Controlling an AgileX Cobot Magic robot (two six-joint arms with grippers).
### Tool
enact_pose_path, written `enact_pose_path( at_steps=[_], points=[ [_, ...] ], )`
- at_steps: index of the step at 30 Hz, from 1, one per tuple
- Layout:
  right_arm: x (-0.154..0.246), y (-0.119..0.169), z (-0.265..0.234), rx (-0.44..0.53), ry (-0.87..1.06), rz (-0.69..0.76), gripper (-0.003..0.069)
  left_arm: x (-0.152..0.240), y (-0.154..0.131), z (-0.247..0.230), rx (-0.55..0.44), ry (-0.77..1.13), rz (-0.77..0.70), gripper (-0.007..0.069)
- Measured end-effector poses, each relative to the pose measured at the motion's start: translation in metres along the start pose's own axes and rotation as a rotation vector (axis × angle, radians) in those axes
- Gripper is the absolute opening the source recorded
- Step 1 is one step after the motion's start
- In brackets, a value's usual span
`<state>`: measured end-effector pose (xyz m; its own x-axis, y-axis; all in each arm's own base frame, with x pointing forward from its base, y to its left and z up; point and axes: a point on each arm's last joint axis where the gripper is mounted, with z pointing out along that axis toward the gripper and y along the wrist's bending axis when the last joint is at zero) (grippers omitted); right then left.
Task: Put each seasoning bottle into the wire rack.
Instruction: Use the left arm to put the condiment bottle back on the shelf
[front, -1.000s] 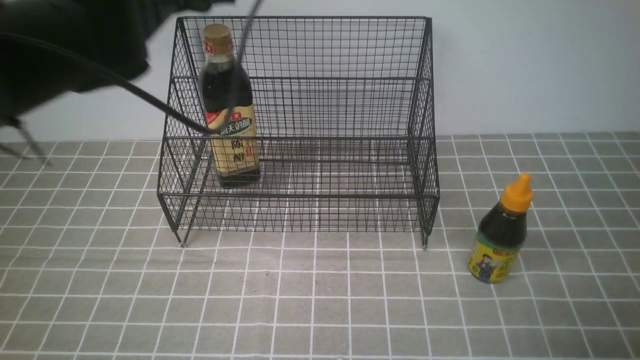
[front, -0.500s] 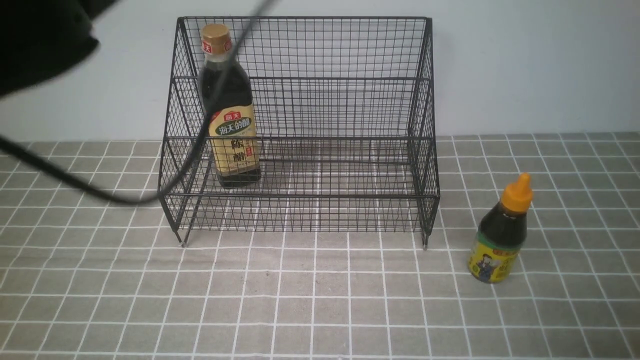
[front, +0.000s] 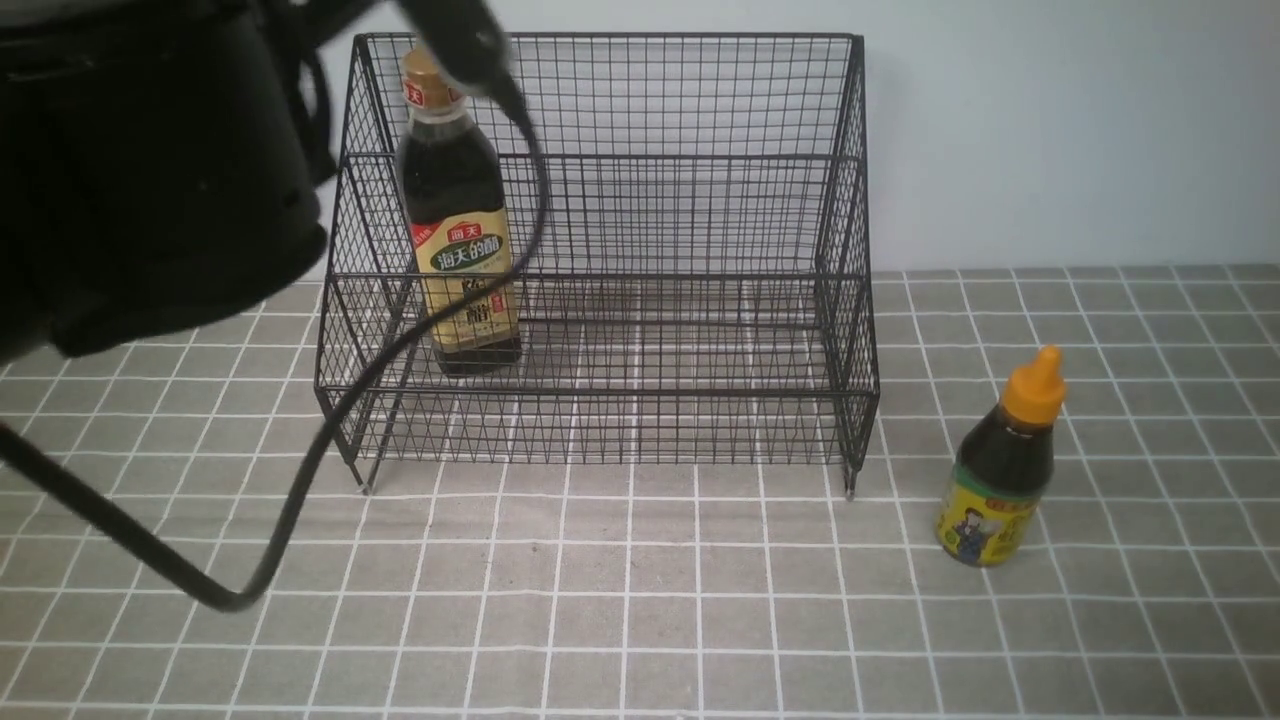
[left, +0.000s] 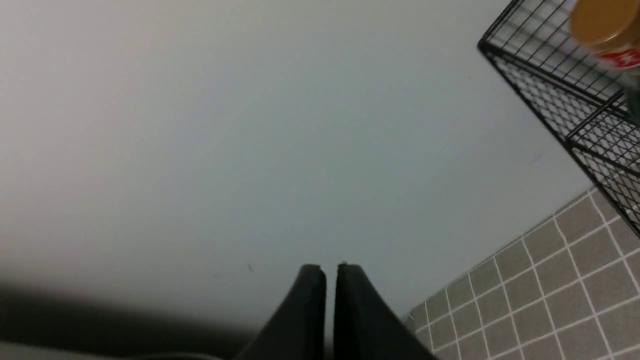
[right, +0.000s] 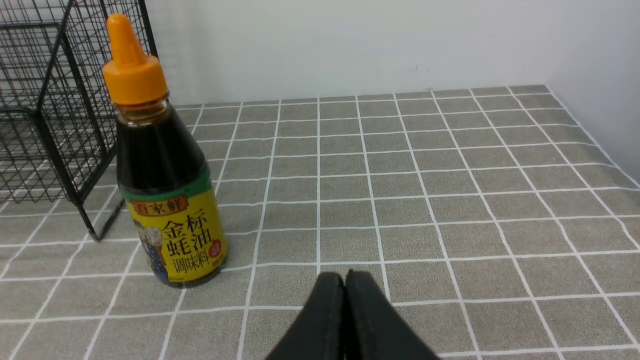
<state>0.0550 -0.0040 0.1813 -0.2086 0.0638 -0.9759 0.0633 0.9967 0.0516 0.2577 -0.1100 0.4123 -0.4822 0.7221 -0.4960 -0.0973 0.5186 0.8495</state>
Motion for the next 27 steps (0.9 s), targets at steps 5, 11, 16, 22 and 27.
enact_pose_path(
  at_steps=[5,11,16,22,27],
  points=[
    [0.000,0.000,0.000,0.000,0.000,0.000,-0.0015,0.011,0.028,-0.014,-0.019,-0.024,-0.398,0.0015],
    [0.000,0.000,0.000,0.000,0.000,0.000,-0.0015,0.020,0.081,-0.047,0.144,-0.299,-1.009,0.0015],
    [0.000,0.000,0.000,0.000,0.000,0.000,-0.0015,0.020,0.111,-0.080,0.405,-0.599,-1.228,0.0015],
    [0.000,0.000,0.000,0.000,0.000,0.000,-0.0015,0.019,0.121,-0.116,0.707,-0.895,-1.235,0.0015],
    [0.000,0.000,0.000,0.000,0.000,0.000,-0.0015,0.025,0.099,-0.130,0.944,-0.960,-1.206,0.0015]
  ],
)
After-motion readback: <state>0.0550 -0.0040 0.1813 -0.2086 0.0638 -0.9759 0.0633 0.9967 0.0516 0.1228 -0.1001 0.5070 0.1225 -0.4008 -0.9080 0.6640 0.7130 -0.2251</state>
